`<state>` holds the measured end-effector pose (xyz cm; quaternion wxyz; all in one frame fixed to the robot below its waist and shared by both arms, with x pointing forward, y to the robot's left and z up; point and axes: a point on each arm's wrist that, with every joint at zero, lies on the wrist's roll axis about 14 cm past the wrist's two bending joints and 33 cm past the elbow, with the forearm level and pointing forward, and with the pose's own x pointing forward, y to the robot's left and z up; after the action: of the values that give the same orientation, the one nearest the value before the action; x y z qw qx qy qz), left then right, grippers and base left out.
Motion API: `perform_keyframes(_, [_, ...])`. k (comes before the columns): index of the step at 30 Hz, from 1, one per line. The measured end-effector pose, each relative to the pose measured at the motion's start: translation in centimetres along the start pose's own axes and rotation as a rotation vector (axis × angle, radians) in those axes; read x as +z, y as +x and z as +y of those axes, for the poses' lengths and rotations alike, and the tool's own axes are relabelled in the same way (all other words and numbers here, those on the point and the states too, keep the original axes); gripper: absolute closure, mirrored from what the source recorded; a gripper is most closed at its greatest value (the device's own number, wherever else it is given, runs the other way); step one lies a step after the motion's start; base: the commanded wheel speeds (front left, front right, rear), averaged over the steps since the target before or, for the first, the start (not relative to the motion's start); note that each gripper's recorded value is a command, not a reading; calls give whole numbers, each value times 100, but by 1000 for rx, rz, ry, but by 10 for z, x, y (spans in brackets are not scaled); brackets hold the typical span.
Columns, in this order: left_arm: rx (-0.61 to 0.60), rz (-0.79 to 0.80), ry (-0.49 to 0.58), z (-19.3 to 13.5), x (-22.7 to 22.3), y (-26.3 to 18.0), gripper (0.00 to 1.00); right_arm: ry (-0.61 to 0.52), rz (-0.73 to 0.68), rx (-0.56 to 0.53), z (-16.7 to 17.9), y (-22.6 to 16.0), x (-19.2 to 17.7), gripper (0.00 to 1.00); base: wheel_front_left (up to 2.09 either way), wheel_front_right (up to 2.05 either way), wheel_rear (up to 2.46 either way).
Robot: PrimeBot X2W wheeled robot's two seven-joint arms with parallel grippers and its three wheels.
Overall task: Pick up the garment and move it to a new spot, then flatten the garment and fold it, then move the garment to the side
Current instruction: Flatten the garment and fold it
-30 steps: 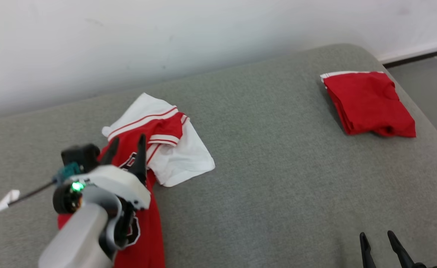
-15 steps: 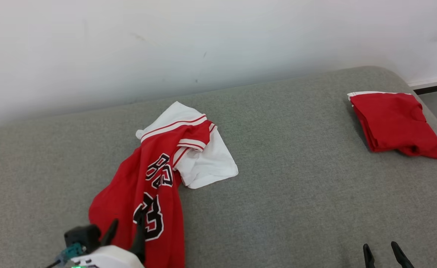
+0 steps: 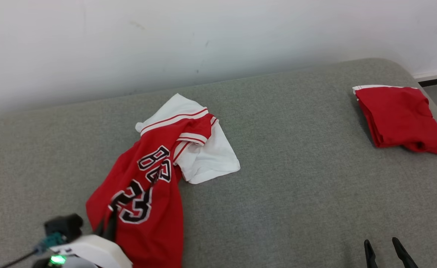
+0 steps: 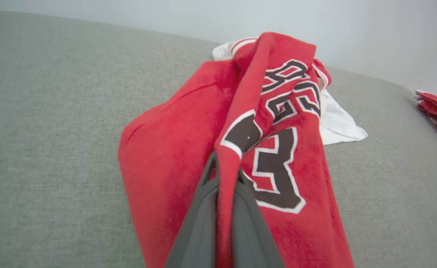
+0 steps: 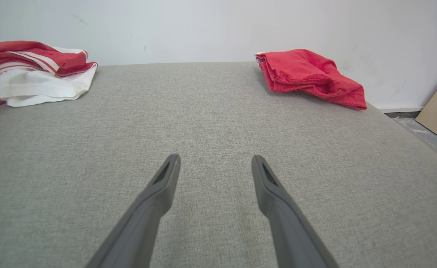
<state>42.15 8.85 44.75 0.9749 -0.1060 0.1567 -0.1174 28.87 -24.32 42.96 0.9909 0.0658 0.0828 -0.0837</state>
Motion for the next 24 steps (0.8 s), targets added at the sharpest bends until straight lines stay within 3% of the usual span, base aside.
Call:
perform_keyframes(12, [121,-87,208,61,86,42,100,-2,22,11,5,9,-5,0,0,0,0])
perform_keyframes(23, [185,63,379,97,85,73,100,14,25,-25,-2,5,-6,0,0,0,0])
perform_keyframes(24, [195,64,388,101,85,74,90,18,29,-26,-1,4,-8,0,0,0,0])
